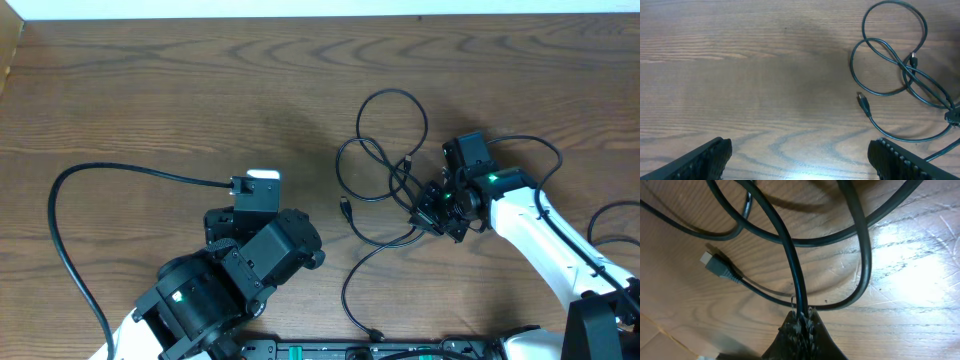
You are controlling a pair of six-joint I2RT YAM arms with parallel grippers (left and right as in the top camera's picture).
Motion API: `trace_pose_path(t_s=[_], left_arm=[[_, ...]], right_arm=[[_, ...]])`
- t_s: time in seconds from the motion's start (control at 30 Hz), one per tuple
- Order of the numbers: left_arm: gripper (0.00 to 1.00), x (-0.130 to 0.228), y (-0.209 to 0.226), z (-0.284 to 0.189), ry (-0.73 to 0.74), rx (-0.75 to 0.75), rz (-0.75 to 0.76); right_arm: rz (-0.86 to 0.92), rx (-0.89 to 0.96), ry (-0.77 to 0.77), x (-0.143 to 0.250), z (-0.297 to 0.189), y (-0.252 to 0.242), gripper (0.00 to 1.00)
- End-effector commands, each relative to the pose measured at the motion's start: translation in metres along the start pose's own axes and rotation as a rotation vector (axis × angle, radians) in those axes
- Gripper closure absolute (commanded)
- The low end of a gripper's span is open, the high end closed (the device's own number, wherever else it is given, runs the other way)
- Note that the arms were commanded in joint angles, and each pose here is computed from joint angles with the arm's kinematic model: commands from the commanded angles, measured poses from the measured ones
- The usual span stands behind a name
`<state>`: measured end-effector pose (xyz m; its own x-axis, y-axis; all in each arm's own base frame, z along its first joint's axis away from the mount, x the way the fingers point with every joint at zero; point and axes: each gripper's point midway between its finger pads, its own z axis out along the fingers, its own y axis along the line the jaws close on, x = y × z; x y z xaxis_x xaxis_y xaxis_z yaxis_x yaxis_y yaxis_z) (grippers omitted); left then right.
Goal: Untangle cables
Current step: 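Grasp a cable strand with the right gripper and lift it up-right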
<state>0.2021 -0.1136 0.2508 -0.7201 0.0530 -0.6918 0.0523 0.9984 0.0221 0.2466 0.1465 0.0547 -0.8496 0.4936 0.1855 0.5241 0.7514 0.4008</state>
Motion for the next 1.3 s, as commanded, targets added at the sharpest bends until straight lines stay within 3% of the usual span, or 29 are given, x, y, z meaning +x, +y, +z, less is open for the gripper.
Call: trace_pose_path(t_s=[0.0,0.17,0.57,0.97,1.27], left_arm=[[0.09,-0.009,0.003,-0.007,-0.03,0.001,-0.039],[0.09,-0.009,0.003,-0.007,-0.03,0.001,-0.039],[0.09,-0.009,0.003,-0.007,-0.03,0.001,-0.039],[0.09,-0.009,0.003,-0.007,-0.03,0.001,-0.039],[0.09,-0.009,0.003,-0.007,-0.03,0.001,-0.039]], right_arm=[[-0.095,-0.053,-0.057,-0.005,-0.019,0.022,0.98],[-0.207,-0.169,-0.168,-0.013,-0.067,0.064,0.98],[-0.368,-0.557,-0.483,-0.001,-0.249,0.178,0.98],[-0.326,-0.907,-0.71,0.024,-0.397,0.23,0.98],[-0.416,-1.133,-0.841,0.046,-0.468,0.252,0.98]])
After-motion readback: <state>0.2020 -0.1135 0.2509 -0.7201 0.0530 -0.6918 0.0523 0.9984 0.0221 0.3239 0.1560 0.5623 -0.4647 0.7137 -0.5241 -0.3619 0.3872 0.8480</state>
